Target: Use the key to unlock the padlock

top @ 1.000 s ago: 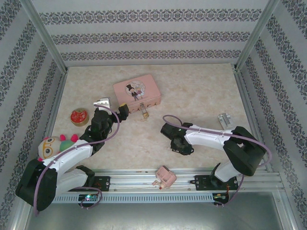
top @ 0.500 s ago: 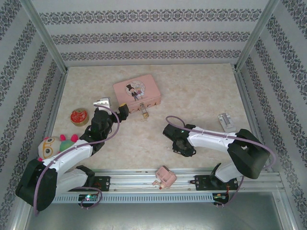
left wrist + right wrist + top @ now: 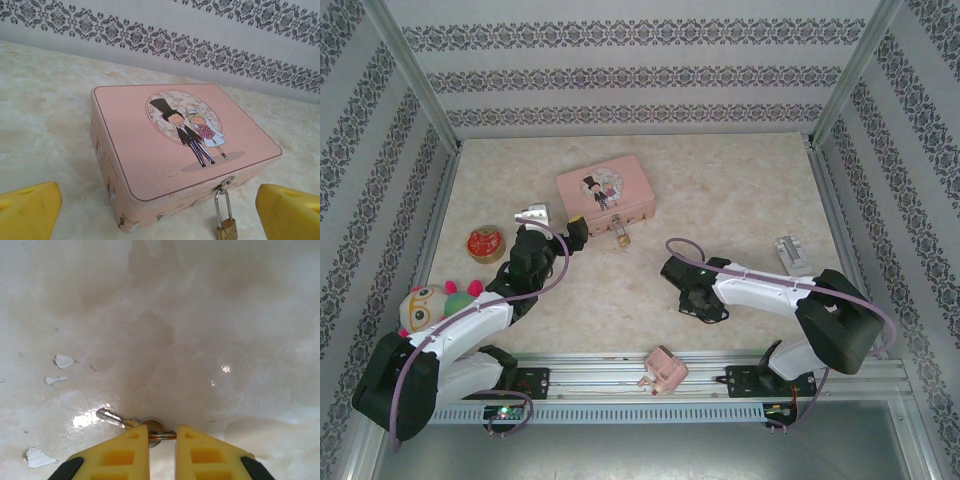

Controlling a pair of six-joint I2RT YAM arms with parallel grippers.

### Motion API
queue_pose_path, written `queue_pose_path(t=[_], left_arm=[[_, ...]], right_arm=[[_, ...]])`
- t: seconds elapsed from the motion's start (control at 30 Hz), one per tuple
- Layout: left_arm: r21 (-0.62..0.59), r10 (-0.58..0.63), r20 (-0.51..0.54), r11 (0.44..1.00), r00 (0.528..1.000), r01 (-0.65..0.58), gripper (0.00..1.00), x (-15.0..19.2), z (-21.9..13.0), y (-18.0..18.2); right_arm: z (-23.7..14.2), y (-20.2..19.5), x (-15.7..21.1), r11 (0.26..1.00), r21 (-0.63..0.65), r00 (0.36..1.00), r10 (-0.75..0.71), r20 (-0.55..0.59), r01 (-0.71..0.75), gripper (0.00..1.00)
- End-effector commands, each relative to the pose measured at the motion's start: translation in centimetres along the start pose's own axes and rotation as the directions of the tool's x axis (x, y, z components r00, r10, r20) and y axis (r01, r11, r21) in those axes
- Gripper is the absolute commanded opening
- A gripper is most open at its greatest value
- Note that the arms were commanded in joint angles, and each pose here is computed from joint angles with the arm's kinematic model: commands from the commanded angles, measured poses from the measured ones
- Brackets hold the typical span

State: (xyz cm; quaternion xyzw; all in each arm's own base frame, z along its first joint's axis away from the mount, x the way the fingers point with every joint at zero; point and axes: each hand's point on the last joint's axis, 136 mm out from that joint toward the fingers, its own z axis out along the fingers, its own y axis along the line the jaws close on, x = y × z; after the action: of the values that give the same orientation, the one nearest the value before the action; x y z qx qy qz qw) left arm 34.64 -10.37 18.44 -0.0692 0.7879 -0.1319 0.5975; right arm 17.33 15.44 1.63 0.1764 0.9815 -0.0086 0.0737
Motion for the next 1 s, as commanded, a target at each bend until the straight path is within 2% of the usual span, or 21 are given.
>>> queue_pose_path(t=[0.0,0.1,0.3,0.47,0.67,0.8,0.97], left_arm=[[0.013,-0.005,0.056,1.0,0.998,0.004,0.99,-1.8,-0.2,-0.7],[0.015,-0.007,0.056,1.0,0.998,0.006,0.99,-1.9,-0.2,-0.8],[0.012,0.003,0.057,1.0,0.998,-0.004,0.99,-1.8,0.0,-0.8],[0.009,0.006,0.061,1.0,0.998,-0.007,0.99,-1.9,0.0,-0.8],[0.007,0.008,0.061,1.0,0.998,-0.008,0.99,-1.8,0.0,-0.7],[0.009,0.013,0.061,1.0,0.998,-0.014,0.99,-1.9,0.0,-0.8],[0.015,0.012,0.061,1.0,0.998,-0.013,0.99,-2.0,0.0,-0.9]], right_arm=[[-0.6,-0.1,-1.0,0.999,0.005,0.998,-0.038,0.045,0.037,0.13],[-0.8,0.0,-1.4,0.998,0.009,0.996,-0.064,0.057,0.063,0.13],[-1.4,1.0,-3.1,0.977,0.035,0.97,-0.211,0.121,0.208,0.21],[-1.1,0.7,-3.5,0.958,0.092,0.953,-0.281,0.113,0.271,0.26],[-0.2,0.3,-3.0,0.961,0.112,0.961,-0.264,0.086,0.253,0.28],[-0.2,0.3,-2.9,0.968,0.11,0.968,-0.237,0.083,0.227,0.34],[-1.2,1.5,-3.1,0.985,0.052,0.981,-0.17,0.095,0.165,0.38]])
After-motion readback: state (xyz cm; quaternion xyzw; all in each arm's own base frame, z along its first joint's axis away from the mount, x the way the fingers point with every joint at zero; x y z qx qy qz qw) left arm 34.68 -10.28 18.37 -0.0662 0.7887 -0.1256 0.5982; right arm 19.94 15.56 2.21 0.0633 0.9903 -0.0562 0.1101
